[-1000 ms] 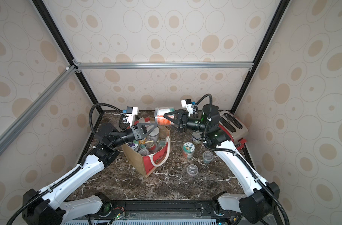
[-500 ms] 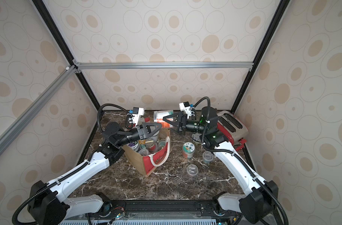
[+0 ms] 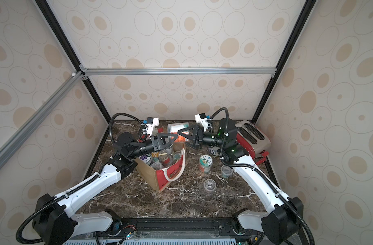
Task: Take out the seed jars from the canvas bag
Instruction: Pick up the seed jar from the canvas bag.
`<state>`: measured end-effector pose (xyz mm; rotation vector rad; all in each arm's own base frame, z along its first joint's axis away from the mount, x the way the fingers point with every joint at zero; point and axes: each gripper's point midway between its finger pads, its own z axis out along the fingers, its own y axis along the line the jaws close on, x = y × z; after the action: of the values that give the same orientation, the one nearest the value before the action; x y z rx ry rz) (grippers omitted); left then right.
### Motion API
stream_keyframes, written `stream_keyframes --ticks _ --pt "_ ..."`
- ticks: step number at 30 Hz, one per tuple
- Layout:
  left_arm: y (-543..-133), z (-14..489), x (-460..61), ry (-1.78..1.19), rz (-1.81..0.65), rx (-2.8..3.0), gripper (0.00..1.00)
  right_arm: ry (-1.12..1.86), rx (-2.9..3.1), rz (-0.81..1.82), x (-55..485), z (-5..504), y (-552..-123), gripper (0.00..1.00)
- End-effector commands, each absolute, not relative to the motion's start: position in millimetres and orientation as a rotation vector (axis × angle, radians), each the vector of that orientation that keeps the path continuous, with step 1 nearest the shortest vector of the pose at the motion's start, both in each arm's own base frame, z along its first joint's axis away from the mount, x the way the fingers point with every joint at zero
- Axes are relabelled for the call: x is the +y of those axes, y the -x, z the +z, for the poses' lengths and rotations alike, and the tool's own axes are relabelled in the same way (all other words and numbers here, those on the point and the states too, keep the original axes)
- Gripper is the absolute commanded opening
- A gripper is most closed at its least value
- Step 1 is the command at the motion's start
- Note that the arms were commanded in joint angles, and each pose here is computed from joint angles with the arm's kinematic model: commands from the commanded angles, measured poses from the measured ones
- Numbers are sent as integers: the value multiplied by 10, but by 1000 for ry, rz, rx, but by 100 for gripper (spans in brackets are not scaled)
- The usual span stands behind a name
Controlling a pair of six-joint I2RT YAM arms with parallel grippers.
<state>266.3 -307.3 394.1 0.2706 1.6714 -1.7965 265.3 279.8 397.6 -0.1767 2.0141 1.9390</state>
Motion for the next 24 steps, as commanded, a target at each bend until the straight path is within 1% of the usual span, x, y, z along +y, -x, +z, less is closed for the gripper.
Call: stream_keyframes --ticks 1,7,11,15,19,21,24 --pt "-2537 4370 -3025 -348 -1807 1523 98 264 1978 1967 2816 4085 -2500 70" --pt "-2527 4443 -3013 -346 -1829 1494 97 284 1984 1970 2833 4074 -2460 70" --pt "-2507 4466 -3003 -348 -1837 1483 90 290 1987 1970 2840 4066 -2443 70" --pt "-2504 4458 -2989 -342 -1836 1483 79 283 1993 1967 2841 4041 -2457 71" --pt "-2493 4456 -2978 -339 -1835 1482 71 279 1995 1963 2843 4028 -2465 74" --pt "-2489 4455 -2976 -339 -1832 1483 68 279 1995 1963 2842 4028 -2466 76" --pt "-2508 4430 -2974 -334 -1813 1498 67 279 1991 1954 2836 4040 -2462 82"
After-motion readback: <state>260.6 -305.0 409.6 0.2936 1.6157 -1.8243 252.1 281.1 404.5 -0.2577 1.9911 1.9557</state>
